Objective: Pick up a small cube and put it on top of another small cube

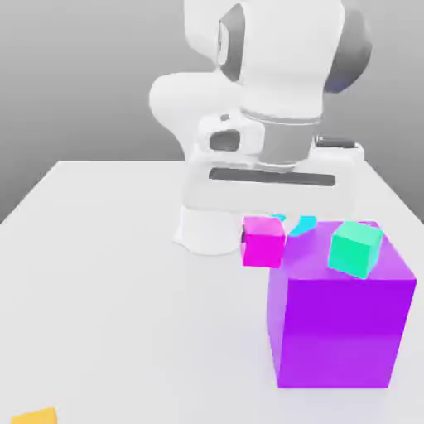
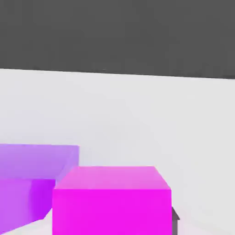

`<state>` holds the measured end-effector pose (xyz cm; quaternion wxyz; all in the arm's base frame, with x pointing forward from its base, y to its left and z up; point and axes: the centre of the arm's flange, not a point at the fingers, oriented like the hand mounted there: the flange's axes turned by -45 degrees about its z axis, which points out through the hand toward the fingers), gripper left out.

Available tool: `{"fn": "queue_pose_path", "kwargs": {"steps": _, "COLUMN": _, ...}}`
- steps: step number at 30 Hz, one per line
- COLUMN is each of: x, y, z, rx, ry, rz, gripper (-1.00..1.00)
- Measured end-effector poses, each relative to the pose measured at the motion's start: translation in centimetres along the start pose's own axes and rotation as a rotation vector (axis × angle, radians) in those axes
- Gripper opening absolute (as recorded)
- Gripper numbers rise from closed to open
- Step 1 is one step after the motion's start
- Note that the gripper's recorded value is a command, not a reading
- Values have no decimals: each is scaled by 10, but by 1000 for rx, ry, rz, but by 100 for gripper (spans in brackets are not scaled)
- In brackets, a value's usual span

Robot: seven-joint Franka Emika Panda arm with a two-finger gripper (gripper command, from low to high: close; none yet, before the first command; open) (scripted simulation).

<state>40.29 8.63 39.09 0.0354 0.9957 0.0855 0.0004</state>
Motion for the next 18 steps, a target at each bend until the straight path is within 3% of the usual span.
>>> {"fn": "queue_pose_path", "kwargs": {"steps": 10, "x": -93, "y": -53, "z": -59, "rx": 64, "ry": 21, "rz": -490, "gripper": -100}}
{"fn": "queue_pose_path", "kwargs": {"steps": 14, "x": -100, "y": -60, "z": -19, "rx": 73, "ry": 24, "rz": -538, "gripper": -100}}
{"fn": "queue_pose_path", "kwargs": {"steps": 15, "x": -101, "y": -61, "z": -6, "rx": 73, "ry": 24, "rz": -539, "gripper": 100}}
{"fn": "queue_pose_path", "kwargs": {"steps": 18, "x": -101, "y": -61, "z": -6, "rx": 73, "ry": 24, "rz": -539, "gripper": 100}}
